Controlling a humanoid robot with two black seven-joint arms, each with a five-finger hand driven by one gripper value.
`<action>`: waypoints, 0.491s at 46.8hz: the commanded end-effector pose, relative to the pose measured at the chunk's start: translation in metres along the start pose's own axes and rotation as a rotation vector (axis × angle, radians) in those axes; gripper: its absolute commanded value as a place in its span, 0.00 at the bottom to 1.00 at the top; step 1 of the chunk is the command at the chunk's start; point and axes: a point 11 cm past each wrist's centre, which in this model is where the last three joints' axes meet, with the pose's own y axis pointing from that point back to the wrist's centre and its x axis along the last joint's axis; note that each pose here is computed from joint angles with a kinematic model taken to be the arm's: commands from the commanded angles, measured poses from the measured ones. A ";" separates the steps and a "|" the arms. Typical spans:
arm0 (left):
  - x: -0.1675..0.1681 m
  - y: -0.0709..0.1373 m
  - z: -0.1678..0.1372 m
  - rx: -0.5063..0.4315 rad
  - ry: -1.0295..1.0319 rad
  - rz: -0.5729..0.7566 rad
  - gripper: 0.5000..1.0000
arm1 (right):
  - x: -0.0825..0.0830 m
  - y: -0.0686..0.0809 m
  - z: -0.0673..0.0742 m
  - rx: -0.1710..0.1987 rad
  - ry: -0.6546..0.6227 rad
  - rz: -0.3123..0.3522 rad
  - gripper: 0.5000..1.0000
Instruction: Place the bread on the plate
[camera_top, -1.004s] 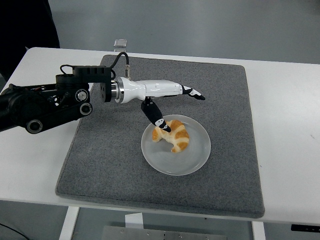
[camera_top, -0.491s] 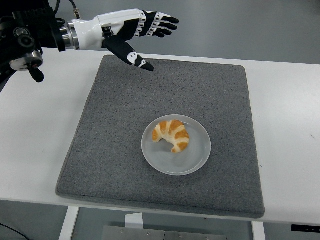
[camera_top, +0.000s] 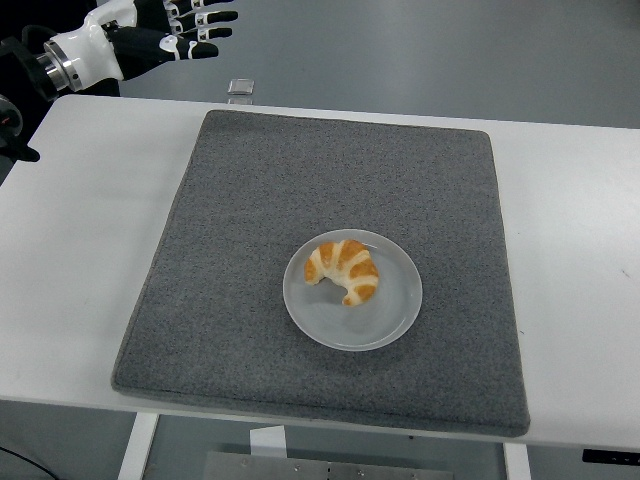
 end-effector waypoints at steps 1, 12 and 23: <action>0.006 0.006 -0.011 0.010 0.061 0.033 0.99 | 0.000 0.000 0.000 0.000 0.000 0.000 0.90; 0.025 0.013 -0.040 0.018 0.273 0.140 0.99 | -0.003 0.000 0.001 -0.002 0.000 -0.009 0.90; 0.027 0.011 -0.058 0.014 0.383 0.177 0.99 | -0.004 0.000 0.003 -0.007 -0.003 -0.016 0.91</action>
